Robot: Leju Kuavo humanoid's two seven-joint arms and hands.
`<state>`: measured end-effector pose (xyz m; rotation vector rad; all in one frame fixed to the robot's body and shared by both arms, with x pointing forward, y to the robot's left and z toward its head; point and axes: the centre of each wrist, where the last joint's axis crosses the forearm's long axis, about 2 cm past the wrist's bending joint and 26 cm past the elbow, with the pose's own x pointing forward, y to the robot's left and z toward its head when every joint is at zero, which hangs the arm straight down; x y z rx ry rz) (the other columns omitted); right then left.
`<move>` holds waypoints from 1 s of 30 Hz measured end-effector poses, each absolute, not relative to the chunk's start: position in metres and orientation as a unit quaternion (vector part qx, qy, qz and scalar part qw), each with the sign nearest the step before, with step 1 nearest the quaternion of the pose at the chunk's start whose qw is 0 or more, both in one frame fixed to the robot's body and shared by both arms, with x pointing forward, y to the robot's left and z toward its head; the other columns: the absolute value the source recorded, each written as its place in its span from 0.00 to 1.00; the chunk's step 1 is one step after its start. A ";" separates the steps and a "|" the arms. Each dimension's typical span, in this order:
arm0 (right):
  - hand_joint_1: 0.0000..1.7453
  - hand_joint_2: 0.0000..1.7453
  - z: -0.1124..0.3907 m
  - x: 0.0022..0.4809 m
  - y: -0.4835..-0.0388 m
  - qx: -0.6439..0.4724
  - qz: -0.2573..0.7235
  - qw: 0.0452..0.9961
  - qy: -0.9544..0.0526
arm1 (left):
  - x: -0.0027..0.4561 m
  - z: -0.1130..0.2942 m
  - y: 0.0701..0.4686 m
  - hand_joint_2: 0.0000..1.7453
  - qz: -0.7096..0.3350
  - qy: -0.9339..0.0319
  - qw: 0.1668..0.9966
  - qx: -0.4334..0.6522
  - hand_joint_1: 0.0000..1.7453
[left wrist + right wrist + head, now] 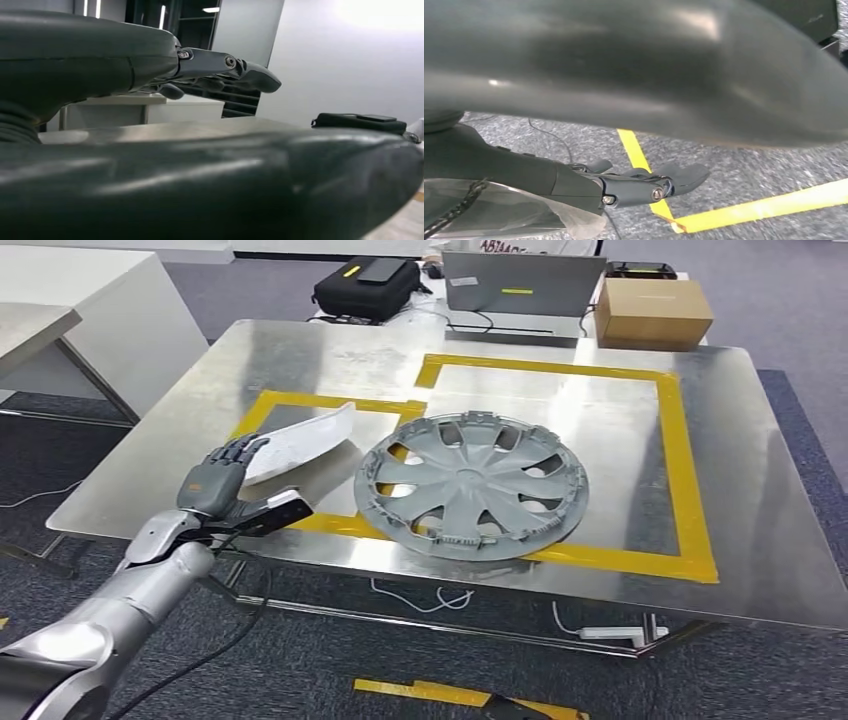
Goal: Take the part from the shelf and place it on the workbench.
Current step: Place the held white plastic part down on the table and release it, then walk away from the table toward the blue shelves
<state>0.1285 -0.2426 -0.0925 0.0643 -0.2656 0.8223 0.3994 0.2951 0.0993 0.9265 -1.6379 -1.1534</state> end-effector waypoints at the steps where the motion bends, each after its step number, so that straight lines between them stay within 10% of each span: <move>1: 0.00 0.00 -0.093 0.128 -0.243 0.031 0.399 0.908 -0.128 | 0.399 0.099 0.296 0.00 -0.466 -0.662 0.451 0.375 0.00; 30: 0.00 0.00 -0.096 0.121 -0.257 0.023 0.393 0.910 -0.126 | 0.361 0.054 0.315 0.00 -0.473 -0.622 0.507 0.366 0.00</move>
